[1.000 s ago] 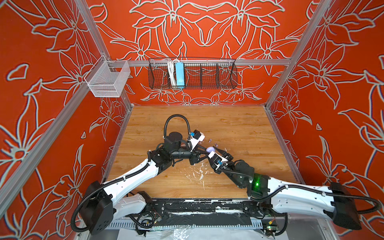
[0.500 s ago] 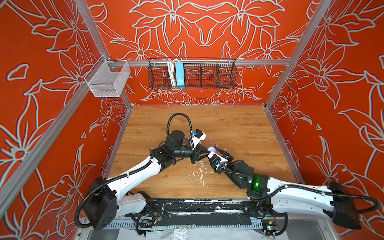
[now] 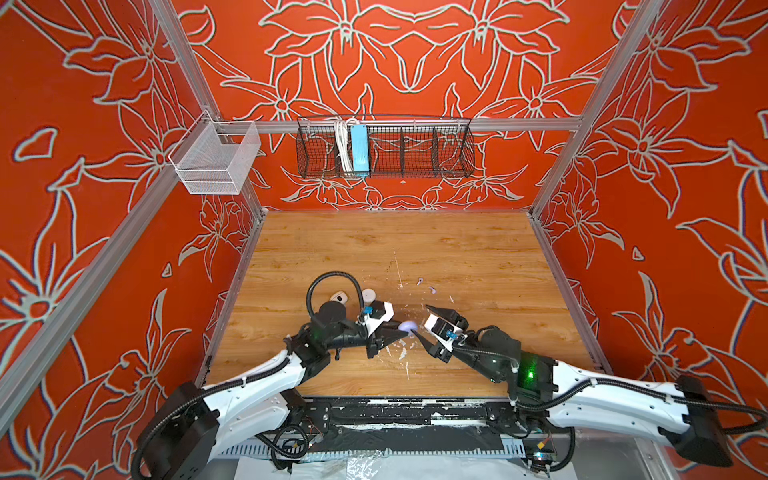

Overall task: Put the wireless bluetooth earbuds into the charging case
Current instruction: 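Pull the right gripper back from the lilac case, then push the lilac case lid open with the right gripper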

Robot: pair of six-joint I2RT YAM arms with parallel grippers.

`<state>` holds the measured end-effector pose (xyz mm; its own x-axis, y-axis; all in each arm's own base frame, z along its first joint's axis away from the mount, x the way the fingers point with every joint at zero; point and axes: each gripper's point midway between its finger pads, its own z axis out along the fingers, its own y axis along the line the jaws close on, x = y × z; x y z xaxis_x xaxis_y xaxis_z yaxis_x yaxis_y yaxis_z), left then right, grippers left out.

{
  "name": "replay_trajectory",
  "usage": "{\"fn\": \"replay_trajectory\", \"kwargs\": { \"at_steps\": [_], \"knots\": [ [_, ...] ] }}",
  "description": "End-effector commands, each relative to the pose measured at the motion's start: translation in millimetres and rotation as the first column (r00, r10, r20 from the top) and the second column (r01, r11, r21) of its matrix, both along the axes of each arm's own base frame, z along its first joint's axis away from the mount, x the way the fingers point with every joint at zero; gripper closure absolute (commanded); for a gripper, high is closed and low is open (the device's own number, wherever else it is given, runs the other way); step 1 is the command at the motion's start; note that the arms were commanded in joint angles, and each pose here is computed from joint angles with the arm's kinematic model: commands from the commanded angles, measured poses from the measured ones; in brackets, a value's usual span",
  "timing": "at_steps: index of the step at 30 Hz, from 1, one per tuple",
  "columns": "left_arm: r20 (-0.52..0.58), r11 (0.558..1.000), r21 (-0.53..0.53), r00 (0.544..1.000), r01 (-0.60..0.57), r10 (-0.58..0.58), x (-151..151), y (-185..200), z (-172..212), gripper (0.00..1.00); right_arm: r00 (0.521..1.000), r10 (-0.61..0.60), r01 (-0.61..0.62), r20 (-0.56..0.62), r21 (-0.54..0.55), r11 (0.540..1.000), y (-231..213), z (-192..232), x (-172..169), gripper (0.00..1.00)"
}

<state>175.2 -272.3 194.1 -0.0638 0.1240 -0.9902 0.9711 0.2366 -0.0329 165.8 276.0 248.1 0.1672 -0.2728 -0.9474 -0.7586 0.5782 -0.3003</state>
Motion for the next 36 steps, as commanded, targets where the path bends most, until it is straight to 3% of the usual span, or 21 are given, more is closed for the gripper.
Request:
{"fn": "replay_trajectory", "kwargs": {
  "at_steps": [1, 11, 29, 36],
  "knots": [
    [0.214, 0.997, -0.073, 0.976, -0.014, 0.029, 3.1, 1.7, 40.2, 1.00, 0.996, 0.062, -0.058, -0.057, 0.061, 0.996, 6.2, 3.2, -9.6, 0.37],
    [0.198, 0.998, -0.064, 0.980, 0.014, -0.001, 3.1, -3.4, 36.8, 1.00, 0.989, 0.112, -0.109, -0.094, 0.040, 0.993, 21.1, 1.4, -13.5, 0.43],
    [0.225, 0.996, -0.054, 0.972, 0.077, -0.063, -7.4, -5.3, 35.5, 1.00, 0.985, -0.148, 0.155, -0.085, 0.082, 0.984, -7.1, 11.9, 21.6, 0.53],
    [0.222, 0.995, -0.052, 0.973, 0.082, -0.069, -8.5, -5.5, 35.5, 1.00, 0.976, -0.194, 0.204, -0.096, 0.100, 0.974, -14.6, 17.5, 26.6, 0.56]
  ]
}}
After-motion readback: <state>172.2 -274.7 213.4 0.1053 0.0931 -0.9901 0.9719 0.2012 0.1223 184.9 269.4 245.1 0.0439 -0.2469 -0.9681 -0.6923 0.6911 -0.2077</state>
